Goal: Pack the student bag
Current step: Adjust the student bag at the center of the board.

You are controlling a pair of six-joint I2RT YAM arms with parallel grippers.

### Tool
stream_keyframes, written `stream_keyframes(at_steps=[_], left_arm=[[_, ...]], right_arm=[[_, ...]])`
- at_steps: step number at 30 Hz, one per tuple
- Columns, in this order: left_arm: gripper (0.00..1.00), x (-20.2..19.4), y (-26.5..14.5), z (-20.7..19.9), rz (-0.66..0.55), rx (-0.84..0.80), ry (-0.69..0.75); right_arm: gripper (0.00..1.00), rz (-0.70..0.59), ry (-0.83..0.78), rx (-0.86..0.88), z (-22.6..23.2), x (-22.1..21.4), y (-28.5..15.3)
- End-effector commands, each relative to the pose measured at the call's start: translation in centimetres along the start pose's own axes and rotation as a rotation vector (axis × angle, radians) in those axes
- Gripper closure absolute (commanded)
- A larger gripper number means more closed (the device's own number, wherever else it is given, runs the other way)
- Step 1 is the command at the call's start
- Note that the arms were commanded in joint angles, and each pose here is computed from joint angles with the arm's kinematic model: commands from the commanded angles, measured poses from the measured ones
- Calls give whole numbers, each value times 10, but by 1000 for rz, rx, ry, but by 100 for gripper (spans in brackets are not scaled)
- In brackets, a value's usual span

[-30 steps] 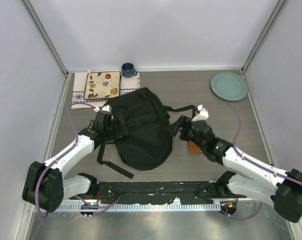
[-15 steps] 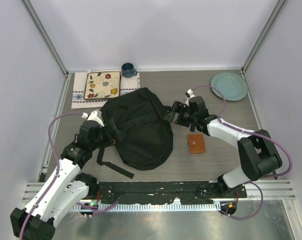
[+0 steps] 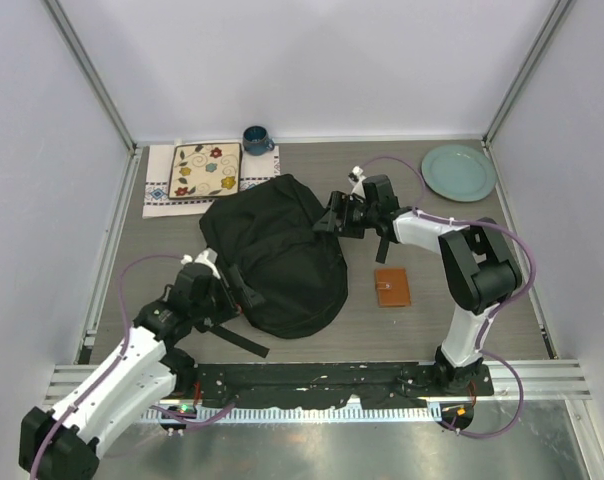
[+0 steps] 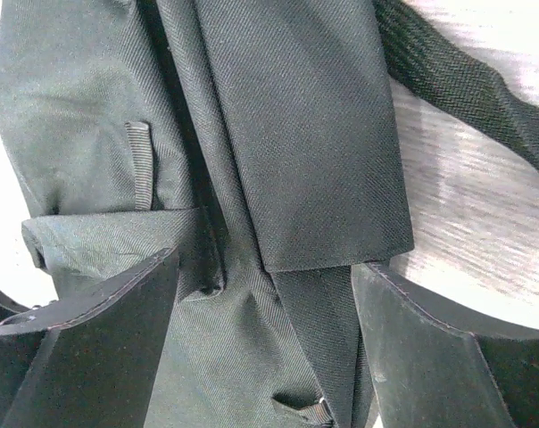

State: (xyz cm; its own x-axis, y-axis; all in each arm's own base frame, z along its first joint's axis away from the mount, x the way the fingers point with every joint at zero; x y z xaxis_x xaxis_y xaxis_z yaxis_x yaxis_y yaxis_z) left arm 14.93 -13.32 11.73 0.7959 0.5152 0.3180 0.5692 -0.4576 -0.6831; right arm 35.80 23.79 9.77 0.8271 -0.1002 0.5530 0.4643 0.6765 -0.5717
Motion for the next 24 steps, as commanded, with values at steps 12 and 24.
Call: stream_keyframes(at_steps=[12, 24], left_arm=[[0, -18, 56, -26, 23, -5, 16], [35, -6, 69, -37, 3, 5, 91]], right_arm=[[15, -55, -59, 63, -20, 23, 8], [84, -34, 78, 345, 5, -1, 8]])
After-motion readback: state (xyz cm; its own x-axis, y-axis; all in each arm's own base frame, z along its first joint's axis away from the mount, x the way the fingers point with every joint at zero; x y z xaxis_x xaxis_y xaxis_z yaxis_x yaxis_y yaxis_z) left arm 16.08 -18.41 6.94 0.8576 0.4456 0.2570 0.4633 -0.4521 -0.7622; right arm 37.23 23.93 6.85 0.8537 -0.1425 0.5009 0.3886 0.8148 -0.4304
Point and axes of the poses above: each gripper's point midway between its finger pads, its own y axis out along the fingers, its own z axis along the line the jaws close on, x = y × z, the point moved 4 cm from there along -y, back along the fingers, and after that the axes turned 5 degrees about -y, right-handed, at the moved point
